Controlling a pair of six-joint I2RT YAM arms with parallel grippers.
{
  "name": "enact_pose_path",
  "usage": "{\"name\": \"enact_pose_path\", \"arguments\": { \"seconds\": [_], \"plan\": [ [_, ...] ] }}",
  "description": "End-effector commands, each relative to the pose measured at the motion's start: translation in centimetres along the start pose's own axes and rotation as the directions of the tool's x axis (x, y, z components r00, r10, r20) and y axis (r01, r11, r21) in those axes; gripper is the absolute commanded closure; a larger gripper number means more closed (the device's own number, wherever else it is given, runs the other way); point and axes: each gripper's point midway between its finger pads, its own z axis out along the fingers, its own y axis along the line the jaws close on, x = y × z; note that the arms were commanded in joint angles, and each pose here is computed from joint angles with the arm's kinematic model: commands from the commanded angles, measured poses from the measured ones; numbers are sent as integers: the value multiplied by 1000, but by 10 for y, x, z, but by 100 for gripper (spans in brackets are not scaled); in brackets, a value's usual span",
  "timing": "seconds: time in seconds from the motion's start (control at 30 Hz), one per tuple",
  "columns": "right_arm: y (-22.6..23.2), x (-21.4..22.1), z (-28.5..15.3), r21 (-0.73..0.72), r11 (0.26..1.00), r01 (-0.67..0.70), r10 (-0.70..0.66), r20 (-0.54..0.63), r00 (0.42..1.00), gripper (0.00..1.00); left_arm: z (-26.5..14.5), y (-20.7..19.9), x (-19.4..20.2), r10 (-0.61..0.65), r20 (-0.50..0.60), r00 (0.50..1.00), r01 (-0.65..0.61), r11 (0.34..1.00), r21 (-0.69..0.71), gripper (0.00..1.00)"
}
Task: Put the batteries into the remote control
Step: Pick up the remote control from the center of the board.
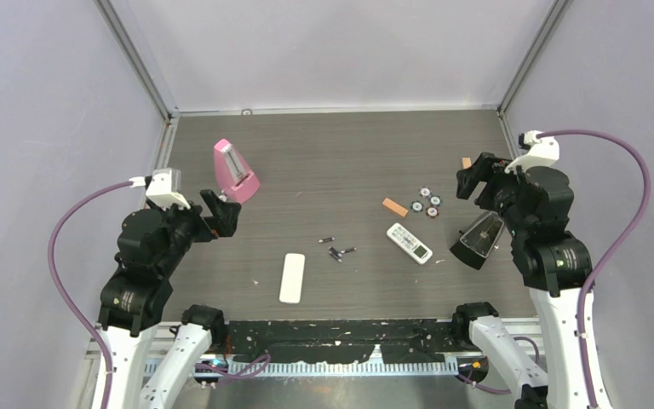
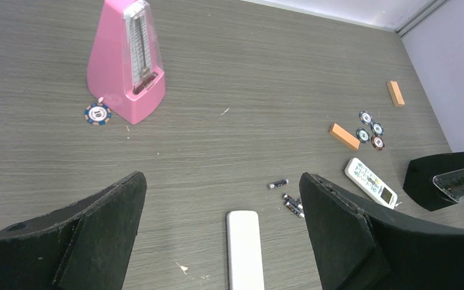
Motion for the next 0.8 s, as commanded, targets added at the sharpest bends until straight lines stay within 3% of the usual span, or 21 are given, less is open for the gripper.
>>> {"name": "enact_pose_path", "arguments": {
  "seconds": [0.0,0.1,0.3,0.47,0.5,0.7,0.77],
  "plan": [
    [-1,-36,-15,13,998,-57,54,144,988,16,1,2,-4,-32,28,999,32,999,-12,0],
    [3,-34,-18,-2,999,-35,35,119,992,0,2,-4,0,-10,3,1000,10,1000,22,0],
    [26,-15,-20,-139,990,5,-5,4,1000,5,11,-15,29,34,-99,995,-21,992,123,0],
    [43,7,-23,-223,973,-67,47,-91,995,1,18,-39,66,-21,-239,971,87,959,271,0],
    [45,15,-24,-231,968,-97,73,-110,991,4,21,-43,71,-36,-249,968,109,953,283,0],
    [75,51,-16,-298,944,-144,86,-201,976,9,42,-49,105,-82,-287,954,158,955,251,0],
    [86,62,-10,-303,944,-130,60,-232,971,9,51,-42,118,-103,-309,945,165,969,182,0]
  ]
}}
